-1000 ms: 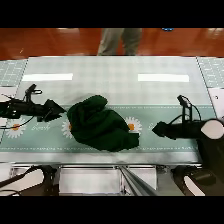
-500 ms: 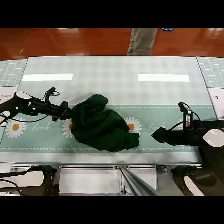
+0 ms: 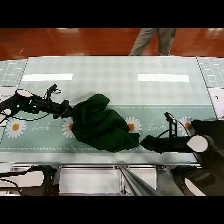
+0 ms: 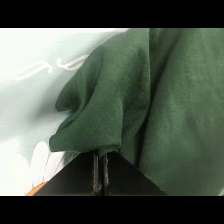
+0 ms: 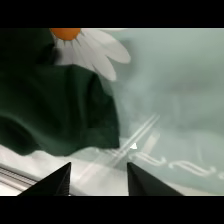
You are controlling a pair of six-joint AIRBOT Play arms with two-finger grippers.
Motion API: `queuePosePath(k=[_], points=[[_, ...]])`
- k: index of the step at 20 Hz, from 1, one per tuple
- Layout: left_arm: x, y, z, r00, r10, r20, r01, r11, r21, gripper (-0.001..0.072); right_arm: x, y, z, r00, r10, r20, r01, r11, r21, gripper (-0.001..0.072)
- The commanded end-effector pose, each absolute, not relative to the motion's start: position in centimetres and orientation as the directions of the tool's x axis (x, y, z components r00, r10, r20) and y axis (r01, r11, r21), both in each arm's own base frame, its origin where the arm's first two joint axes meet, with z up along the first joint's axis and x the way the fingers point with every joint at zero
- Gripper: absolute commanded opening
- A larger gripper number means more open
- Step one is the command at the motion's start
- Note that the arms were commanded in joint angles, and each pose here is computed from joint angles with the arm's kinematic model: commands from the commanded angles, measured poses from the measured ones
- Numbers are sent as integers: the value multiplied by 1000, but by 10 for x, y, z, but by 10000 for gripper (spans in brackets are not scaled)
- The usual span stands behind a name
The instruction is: Fold the shirts.
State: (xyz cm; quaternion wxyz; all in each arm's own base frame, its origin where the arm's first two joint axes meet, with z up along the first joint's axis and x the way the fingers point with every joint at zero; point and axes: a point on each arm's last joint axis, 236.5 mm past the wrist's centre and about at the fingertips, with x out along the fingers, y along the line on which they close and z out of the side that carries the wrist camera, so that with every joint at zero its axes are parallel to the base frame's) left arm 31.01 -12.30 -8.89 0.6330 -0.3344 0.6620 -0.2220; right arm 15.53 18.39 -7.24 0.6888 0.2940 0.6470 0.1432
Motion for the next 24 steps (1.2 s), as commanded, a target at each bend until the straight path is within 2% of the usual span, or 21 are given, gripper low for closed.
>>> queuePosePath(k=[1,4,7,8,10,12,13,15,18,21,24], points=[[309,-124,-88,20,-726,-687,-157,676,-720,23,174,203,-84,147,594,-791,172,772,611,407],[309,-124,-88,18,-727,-686,-157,675,-720,22,187,208,-94,114,575,-810,167,793,586,407],[309,-124,-88,18,-727,-686,-157,676,-720,23,196,232,-96,75,643,-762,157,747,646,403],[309,-124,-88,18,-727,-686,-157,676,-720,23,199,240,-95,67,667,-742,143,729,669,348],[313,-123,-85,29,-726,-687,-149,677,-721,22,204,258,-83,34,719,-695,55,693,719,25],[328,-115,-65,84,-721,-688,-110,680,-725,22,211,268,-60,7,741,-671,-46,671,740,24],[337,-109,-46,122,-719,-684,-77,680,-729,22,223,264,-44,21,724,-689,-98,688,719,24],[360,-87,6,237,-704,-670,1,690,-724,22,267,238,1,138,655,-743,-181,754,631,24],[397,-41,114,507,-607,-612,71,736,-673,22,342,172,123,454,506,-733,-247,862,442,24],[408,-25,228,696,-554,-457,172,746,-643,22,366,135,268,702,440,-560,-293,895,335,24],[388,-33,322,792,-516,-328,291,790,-540,22,341,126,385,822,435,-367,-365,898,248,24]])
